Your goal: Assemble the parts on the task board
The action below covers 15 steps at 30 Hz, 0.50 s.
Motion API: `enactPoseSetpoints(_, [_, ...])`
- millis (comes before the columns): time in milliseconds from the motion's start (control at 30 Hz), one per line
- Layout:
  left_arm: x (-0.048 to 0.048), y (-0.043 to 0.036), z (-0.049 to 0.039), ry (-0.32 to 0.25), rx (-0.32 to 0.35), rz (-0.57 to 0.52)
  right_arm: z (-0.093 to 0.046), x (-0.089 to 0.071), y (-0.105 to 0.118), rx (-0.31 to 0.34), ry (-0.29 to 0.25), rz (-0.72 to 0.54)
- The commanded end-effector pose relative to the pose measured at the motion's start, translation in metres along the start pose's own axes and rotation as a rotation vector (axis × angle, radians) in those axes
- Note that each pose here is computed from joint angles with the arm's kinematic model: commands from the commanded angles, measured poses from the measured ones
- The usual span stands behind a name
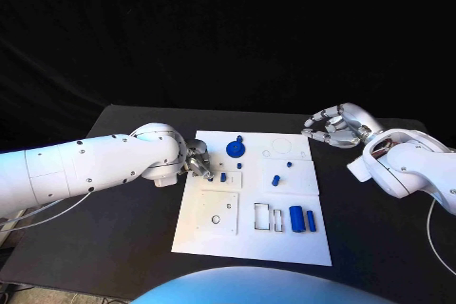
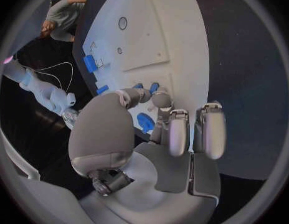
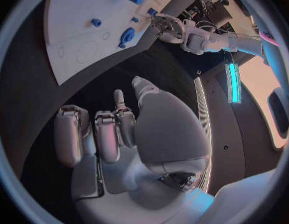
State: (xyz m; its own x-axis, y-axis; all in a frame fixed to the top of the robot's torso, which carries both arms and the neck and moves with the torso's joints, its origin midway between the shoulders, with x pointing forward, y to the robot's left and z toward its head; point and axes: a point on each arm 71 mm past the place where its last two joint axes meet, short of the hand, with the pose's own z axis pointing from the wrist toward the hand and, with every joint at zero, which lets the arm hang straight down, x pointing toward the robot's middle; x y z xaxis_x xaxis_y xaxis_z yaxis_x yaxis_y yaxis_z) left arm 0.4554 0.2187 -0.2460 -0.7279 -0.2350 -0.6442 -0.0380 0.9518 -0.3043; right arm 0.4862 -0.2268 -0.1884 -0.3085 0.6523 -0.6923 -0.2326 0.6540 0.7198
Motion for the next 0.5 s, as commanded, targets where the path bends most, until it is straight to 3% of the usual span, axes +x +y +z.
enactPoseSetpoints(33, [0.0075, 0.0002, 0.0024, 0.043, -0.007, 0.000, -0.0001, 0.0012, 0.0005, -0.007, 0.011, -0.008])
enactPoseSetpoints(500, [0.0089, 0.0038, 0.0053, 0.049, -0.021, -0.015, -0.0001, 0.0008, 0.0002, -0.008, 0.009, -0.008])
